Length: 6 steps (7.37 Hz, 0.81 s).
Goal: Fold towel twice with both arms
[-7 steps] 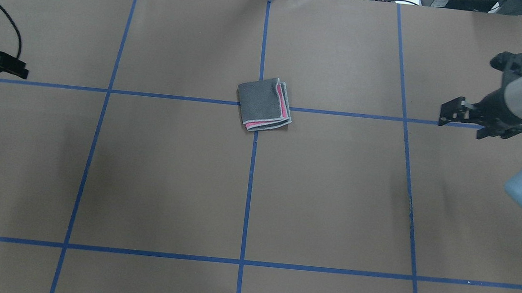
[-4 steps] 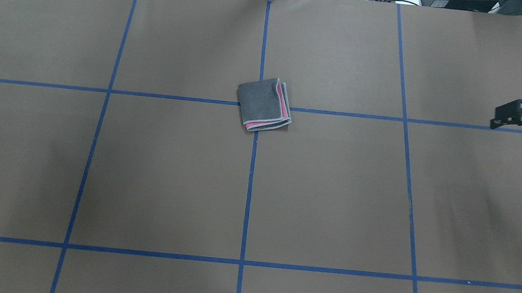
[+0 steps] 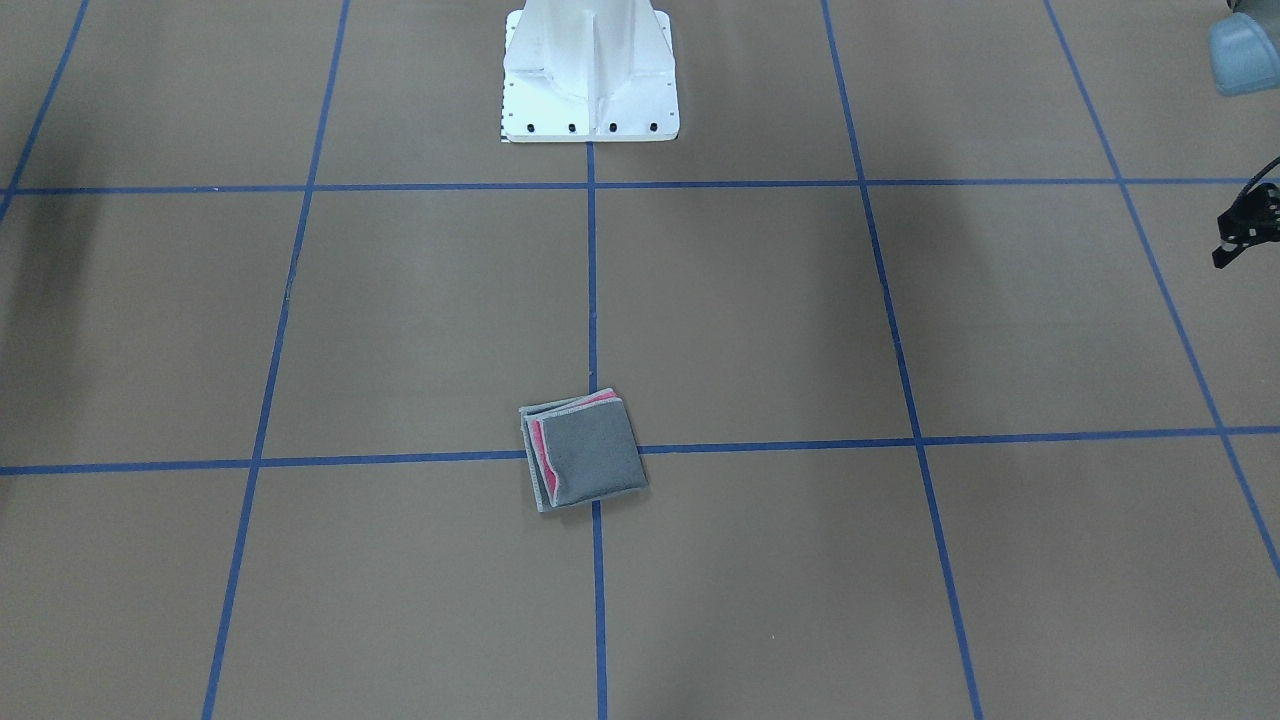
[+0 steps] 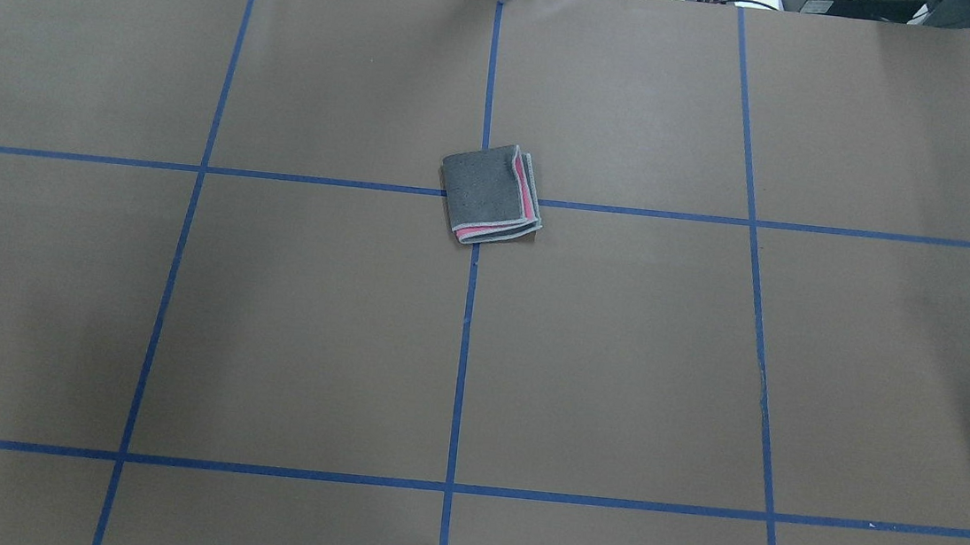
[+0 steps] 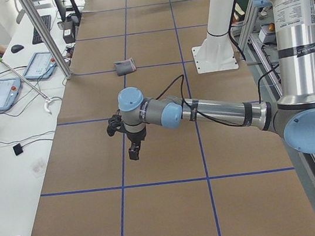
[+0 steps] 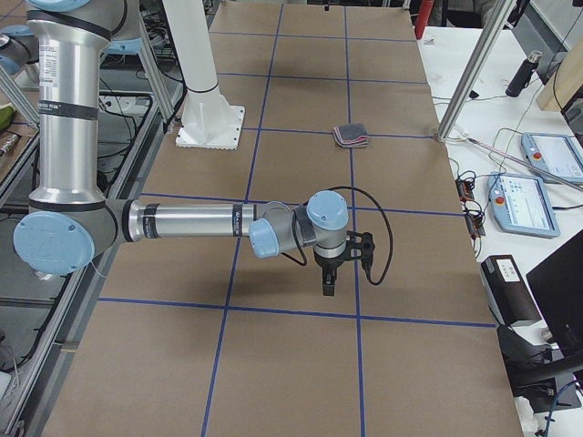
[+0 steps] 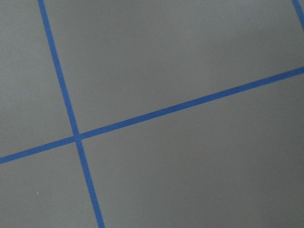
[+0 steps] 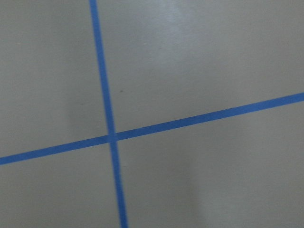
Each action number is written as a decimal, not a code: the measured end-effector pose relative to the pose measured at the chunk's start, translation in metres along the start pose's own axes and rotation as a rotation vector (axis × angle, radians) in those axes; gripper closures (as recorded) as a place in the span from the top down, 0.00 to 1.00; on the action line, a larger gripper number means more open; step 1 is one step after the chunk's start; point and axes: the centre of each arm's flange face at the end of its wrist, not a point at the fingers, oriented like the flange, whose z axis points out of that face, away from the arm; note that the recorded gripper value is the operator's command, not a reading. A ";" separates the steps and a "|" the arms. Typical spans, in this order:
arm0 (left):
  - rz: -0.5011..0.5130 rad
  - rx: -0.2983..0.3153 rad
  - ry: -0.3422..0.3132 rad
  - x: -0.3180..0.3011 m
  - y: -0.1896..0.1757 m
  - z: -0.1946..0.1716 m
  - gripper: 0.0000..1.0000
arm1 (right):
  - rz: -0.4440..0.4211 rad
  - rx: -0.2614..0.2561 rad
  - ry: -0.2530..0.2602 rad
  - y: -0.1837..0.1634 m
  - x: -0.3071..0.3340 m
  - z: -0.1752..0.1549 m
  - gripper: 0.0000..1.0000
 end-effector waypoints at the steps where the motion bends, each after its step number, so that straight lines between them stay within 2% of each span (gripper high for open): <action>1: -0.010 -0.016 0.023 -0.018 0.014 -0.006 1.00 | -0.004 0.001 -0.001 0.000 0.000 -0.002 1.00; 2: -0.040 -0.032 0.036 -0.033 0.024 -0.005 1.00 | -0.001 -0.016 0.002 -0.001 -0.003 0.002 1.00; 3: -0.095 -0.052 0.044 -0.043 0.027 -0.003 1.00 | 0.004 -0.055 0.009 -0.003 -0.012 0.009 1.00; 6: -0.224 -0.077 0.085 -0.054 0.013 0.006 1.00 | -0.044 -0.207 0.016 -0.005 -0.031 0.015 1.00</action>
